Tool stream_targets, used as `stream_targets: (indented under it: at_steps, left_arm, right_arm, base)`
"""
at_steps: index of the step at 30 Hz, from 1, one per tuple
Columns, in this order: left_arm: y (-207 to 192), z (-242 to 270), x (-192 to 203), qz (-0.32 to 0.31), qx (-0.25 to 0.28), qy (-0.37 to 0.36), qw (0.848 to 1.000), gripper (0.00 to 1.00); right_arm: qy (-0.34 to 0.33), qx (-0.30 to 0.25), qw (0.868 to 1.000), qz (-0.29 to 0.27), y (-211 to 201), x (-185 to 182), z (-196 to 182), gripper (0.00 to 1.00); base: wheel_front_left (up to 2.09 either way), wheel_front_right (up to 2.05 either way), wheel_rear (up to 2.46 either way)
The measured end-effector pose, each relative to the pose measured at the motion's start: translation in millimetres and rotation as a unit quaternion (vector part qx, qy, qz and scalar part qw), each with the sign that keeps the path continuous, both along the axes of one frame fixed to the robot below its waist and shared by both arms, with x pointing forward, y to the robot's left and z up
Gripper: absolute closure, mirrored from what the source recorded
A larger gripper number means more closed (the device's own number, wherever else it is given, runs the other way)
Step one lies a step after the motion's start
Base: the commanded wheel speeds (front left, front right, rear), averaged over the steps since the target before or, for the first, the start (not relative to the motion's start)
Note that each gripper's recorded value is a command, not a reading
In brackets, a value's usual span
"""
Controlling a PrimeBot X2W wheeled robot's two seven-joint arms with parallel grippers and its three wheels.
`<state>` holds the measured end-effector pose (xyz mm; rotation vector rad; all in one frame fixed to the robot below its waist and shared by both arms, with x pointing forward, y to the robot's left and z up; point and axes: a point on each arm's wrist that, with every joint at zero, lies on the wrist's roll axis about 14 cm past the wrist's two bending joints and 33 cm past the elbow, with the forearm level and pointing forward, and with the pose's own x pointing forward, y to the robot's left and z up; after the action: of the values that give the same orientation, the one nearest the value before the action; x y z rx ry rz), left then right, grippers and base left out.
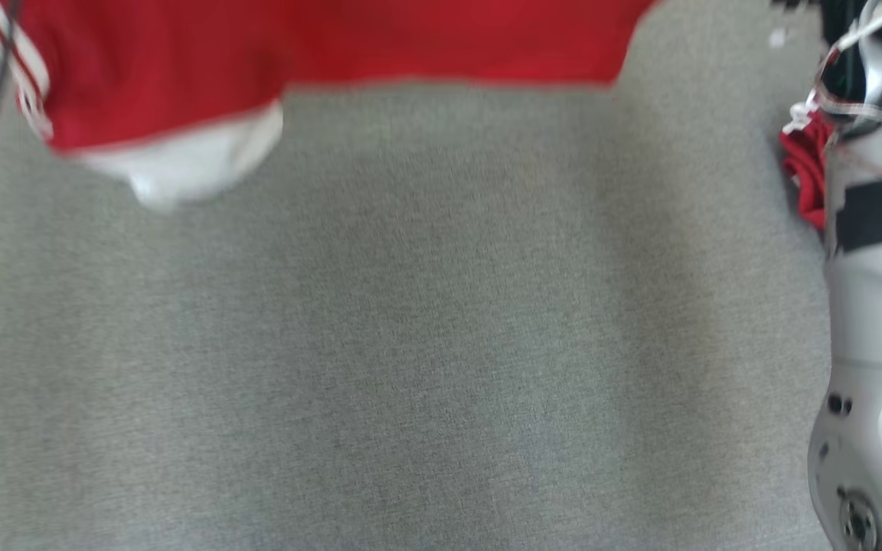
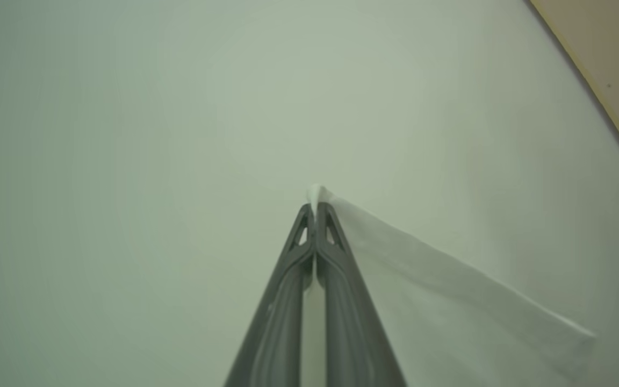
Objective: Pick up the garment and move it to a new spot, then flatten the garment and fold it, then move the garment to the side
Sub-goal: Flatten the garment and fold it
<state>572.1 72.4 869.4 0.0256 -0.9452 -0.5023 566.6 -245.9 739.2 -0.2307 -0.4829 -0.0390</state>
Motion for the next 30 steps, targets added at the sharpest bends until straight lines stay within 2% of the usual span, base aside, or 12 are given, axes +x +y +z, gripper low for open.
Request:
stream_targets:
  at_steps: [5,8,9,13,24,30]
  left_arm:
    - [-9,4,-3,-0.012,-0.010,-0.048,0.999,1.00]
    - [-27,-37,13,-0.033,0.006,-0.013,0.999,1.00]
    - [-37,-71,24,-0.044,0.021,0.023,0.999,1.00]
    - [-40,-112,29,-0.056,0.042,0.066,0.995,1.00]
    - [-22,-143,8,-0.073,0.033,0.136,0.987,1.00]
    - [-15,-177,-14,-0.089,0.037,0.205,0.974,1.00]
  right_arm:
    - [-0.015,-0.013,1.000,-0.018,-6,23,-12,1.00]
    - [0.022,-0.018,0.999,-0.018,-3,40,-47,1.00]
    - [0.050,-0.025,0.998,-0.015,1,48,-74,1.00]
    - [0.089,-0.029,0.996,-0.002,10,54,-111,1.00]
    - [0.157,-0.037,0.987,0.010,11,25,-151,1.00]
    - [0.220,-0.015,0.975,0.006,4,-4,-171,1.00]
  base:
    - [0.00,0.00,0.00]
    - [0.00,0.00,0.00]
    - [0.00,0.00,0.00]
    - [0.00,0.00,0.00]
    - [0.00,0.00,0.00]
    - [0.00,0.00,0.00]
